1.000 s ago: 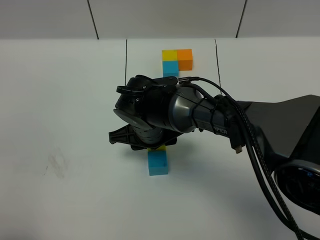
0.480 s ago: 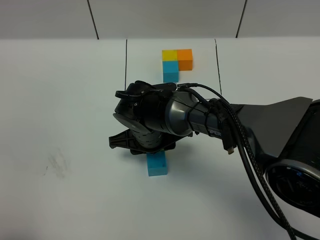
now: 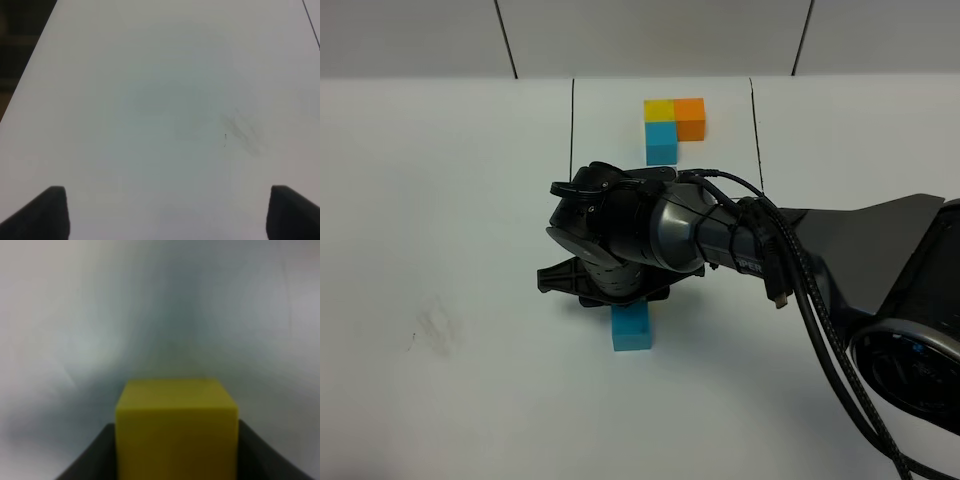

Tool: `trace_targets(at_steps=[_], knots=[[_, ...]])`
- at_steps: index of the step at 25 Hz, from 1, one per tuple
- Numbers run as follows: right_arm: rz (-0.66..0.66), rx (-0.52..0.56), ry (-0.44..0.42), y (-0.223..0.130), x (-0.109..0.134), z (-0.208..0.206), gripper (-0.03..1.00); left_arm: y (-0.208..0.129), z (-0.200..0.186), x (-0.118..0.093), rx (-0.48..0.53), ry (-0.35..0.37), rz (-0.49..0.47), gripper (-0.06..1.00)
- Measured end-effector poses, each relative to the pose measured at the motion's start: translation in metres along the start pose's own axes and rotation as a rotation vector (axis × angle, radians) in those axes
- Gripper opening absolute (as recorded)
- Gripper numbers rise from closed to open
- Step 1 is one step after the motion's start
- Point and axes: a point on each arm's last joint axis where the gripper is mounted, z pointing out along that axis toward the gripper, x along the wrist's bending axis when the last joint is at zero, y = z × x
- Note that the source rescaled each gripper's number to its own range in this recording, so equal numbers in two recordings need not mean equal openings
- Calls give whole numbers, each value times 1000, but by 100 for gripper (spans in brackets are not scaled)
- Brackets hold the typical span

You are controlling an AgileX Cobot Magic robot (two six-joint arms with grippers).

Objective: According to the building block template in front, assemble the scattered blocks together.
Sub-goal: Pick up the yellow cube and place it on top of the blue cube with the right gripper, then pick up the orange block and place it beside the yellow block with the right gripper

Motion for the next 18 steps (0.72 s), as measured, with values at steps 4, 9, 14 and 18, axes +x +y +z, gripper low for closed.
trace_targets(at_steps=[4, 9, 14, 18], knots=[[3, -12, 4, 1, 0, 0, 27, 0, 0, 0, 0, 0, 0, 68], [-72, -79, -14, 8, -2, -7, 68, 0, 0, 0, 0, 0, 0, 68], [-138, -235, -22, 26, -11, -48, 87, 0, 0, 0, 0, 0, 0, 68], [-164, -378, -109, 42, -31, -92, 89, 0, 0, 0, 0, 0, 0, 68]])
